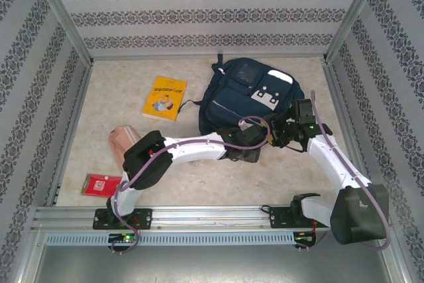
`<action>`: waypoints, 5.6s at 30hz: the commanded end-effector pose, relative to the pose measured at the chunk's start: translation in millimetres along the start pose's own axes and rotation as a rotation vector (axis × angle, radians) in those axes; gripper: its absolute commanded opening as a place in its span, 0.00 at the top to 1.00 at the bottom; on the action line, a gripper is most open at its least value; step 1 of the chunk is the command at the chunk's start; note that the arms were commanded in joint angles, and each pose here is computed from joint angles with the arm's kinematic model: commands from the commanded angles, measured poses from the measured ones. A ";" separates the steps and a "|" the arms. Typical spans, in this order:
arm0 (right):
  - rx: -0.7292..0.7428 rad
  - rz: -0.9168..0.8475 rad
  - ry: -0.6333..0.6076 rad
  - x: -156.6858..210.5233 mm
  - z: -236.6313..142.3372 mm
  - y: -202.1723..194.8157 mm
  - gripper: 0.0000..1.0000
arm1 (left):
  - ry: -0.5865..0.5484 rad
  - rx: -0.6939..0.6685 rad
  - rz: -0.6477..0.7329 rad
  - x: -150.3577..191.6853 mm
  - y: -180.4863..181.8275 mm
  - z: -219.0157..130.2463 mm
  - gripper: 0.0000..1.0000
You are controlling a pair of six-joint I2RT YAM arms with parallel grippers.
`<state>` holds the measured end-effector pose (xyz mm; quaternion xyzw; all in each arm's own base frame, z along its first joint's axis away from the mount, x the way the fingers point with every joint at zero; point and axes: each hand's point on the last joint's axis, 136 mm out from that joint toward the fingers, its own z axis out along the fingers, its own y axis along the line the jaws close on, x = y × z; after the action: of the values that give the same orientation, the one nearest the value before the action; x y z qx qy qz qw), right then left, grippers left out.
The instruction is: Pack books, pencil case, and school supplies into a backpack
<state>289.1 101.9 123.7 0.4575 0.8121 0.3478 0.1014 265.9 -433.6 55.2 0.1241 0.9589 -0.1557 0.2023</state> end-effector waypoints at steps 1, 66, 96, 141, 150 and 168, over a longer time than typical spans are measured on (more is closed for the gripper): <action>0.032 -0.020 0.008 1.6 -0.4 -9.8 0.46 | 0.074 -0.113 0.002 20.4 17.5 17.2 0.56; 0.240 0.238 -0.117 40.7 -3.5 -80.0 0.31 | -0.061 0.617 0.414 34.5 -45.9 -90.1 1.00; 0.289 0.190 -0.120 54.2 -34.6 -89.2 0.28 | -0.178 0.523 0.440 2.7 -16.4 -74.3 1.00; 0.183 0.029 -0.109 29.1 -47.7 -65.8 0.18 | -0.282 0.390 0.750 -38.3 74.9 -10.4 1.00; 0.120 0.199 0.051 55.0 -29.0 -75.7 0.02 | -0.478 0.650 0.907 -18.1 38.4 -67.2 1.00; 0.237 0.290 -0.187 32.2 23.5 -80.8 0.85 | -0.443 0.416 0.738 -21.1 95.7 -62.0 0.27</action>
<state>213.1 121.3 55.6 0.6014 0.7696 0.2127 0.0297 280.4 -334.4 94.7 0.4606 0.7297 -0.3052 0.4028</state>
